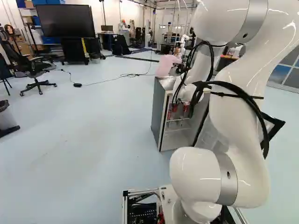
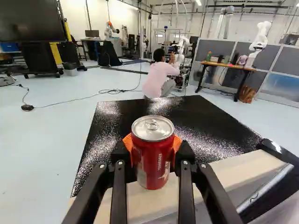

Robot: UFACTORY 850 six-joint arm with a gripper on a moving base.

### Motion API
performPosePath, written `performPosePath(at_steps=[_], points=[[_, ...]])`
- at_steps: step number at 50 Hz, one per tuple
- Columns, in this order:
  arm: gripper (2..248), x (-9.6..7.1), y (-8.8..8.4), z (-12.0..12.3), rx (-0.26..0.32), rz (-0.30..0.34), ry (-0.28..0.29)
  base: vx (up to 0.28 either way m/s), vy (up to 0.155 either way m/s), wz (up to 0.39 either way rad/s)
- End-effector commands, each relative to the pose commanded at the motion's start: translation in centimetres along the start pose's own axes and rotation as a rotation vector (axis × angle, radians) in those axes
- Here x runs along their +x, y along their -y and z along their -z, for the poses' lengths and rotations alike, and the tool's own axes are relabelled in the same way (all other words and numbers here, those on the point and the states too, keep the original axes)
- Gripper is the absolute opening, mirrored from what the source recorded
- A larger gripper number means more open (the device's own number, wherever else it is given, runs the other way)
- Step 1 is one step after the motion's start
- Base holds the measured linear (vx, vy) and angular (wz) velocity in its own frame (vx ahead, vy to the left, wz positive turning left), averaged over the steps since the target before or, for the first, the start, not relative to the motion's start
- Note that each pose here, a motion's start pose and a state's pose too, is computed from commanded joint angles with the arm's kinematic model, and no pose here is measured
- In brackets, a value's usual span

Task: Grab a drink from the fridge

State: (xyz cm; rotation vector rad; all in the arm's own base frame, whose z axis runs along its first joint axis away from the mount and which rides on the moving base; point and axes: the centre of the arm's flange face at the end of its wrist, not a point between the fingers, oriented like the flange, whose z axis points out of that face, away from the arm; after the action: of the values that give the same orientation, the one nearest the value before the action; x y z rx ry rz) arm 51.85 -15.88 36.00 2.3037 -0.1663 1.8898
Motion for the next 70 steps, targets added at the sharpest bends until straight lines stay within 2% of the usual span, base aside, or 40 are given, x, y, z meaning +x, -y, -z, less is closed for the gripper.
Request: performPosePath(at_steps=[21, 22, 26, 27, 31, 32, 37, 38, 42, 43, 70], points=[[98, -0.5, 0.1, -0.5, 0.002, -0.001, 0.007, 0.0, 0.0, 0.0], [112, -0.5, 0.1, -0.5, 0.002, -0.001, 0.007, 0.0, 0.0, 0.0], [112, -0.5, 0.1, -0.5, 0.002, -0.001, 0.007, 0.0, 0.0, 0.0], [144, -0.5, 0.1, -0.5, 0.002, -0.001, 0.007, 0.0, 0.0, 0.0], [144, -0.5, 0.1, -0.5, 0.002, -0.001, 0.007, 0.0, 0.0, 0.0], [178, -0.5, 0.1, -0.5, 0.002, -0.001, 0.007, 0.0, 0.0, 0.0], [178, -0.4, 0.1, -0.5, 0.002, 0.0, 0.006, 0.0, 0.0, 0.0], [214, -0.4, 0.1, -0.5, 0.002, 0.0, 0.005, 0.0, 0.0, 0.0], [214, -0.1, 0.0, -0.4, 0.001, 0.0, 0.0, 0.0, 0.0, 0.0], [246, 0.0, 0.0, -0.3, 0.001, 0.0, -0.001, 0.0, 0.0, 0.0], [247, 2.3, -0.6, 5.4, -0.024, 0.0, -0.03, 0.0, 0.0, 0.0]])
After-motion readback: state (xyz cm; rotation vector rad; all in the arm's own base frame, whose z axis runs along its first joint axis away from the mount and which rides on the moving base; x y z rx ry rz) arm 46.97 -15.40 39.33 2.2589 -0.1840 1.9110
